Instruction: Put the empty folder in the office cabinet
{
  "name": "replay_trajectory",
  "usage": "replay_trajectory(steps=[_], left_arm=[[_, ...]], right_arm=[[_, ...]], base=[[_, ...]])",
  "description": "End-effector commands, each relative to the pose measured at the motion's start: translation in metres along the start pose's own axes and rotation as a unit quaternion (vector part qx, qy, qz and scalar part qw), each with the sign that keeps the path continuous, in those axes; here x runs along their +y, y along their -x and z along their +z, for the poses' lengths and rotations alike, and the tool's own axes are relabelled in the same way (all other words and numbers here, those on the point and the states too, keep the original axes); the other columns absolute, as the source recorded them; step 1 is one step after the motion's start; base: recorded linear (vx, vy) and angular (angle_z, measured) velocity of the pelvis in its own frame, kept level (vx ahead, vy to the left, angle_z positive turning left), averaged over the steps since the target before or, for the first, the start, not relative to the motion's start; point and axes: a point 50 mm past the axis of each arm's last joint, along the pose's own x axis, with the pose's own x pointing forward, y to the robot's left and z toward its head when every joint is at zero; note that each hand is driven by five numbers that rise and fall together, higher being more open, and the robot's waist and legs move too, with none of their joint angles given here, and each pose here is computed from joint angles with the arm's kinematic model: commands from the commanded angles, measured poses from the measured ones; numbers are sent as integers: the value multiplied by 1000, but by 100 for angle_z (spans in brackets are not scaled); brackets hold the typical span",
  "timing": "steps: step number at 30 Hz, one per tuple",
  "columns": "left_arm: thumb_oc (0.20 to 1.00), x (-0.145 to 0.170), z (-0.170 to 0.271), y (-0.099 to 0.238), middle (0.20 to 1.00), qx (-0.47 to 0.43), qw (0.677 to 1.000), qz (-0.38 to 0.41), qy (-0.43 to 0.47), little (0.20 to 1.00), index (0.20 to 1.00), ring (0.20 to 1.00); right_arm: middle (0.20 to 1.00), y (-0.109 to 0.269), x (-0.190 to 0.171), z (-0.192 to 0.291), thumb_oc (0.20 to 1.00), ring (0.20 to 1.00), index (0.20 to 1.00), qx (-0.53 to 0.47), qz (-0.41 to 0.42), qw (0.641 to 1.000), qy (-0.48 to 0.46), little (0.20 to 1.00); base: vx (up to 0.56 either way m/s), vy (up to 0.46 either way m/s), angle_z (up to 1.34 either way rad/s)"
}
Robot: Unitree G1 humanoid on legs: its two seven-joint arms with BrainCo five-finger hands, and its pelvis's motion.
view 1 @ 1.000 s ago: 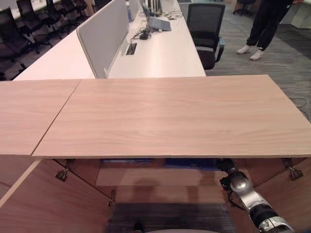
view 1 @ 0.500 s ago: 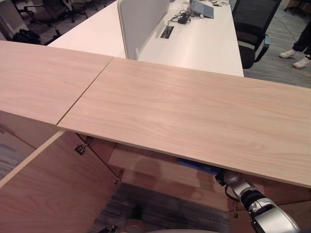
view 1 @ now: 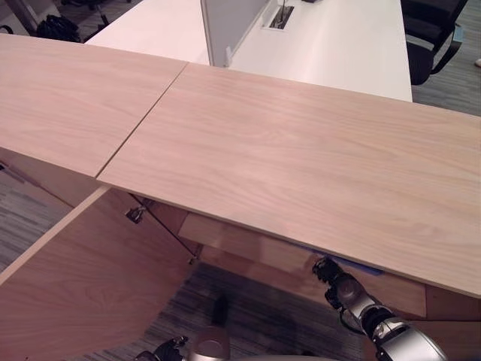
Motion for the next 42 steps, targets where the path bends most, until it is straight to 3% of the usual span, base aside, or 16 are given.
replay_trajectory(steps=[1,6,15,24,35,42], left_arm=[[1000,-9,40,-16,1000,-23,999,19,-20,1000,1000,1000],[1000,1,63,-18,1000,-57,997,34,-32,1000,1000,1000],[1000,5,72,-17,1000,-80,995,26,-57,1000,1000,1000],[1000,-5,60,-17,1000,-63,996,13,-56,1000,1000,1000],[1000,1,86,-16,1000,-112,990,16,-85,1000,1000,1000],[1000,9,111,-13,1000,-156,982,30,-101,1000,1000,1000]], right_arm=[[200,-3,-12,7,200,200,200,-9,-10,999,34,200],[200,-6,-25,13,200,200,200,-10,-30,999,22,200],[200,-10,-96,38,200,200,200,-29,-135,990,-16,200],[200,-8,-113,40,200,200,200,-31,-166,985,-33,200],[200,-6,-141,59,200,200,200,-47,-201,978,-33,200],[200,4,-186,75,200,200,200,-57,-262,963,-39,200]], base=[[0,0,0],[-87,17,2],[-68,19,-1],[1,3,4],[-25,4,0],[-53,7,4]])
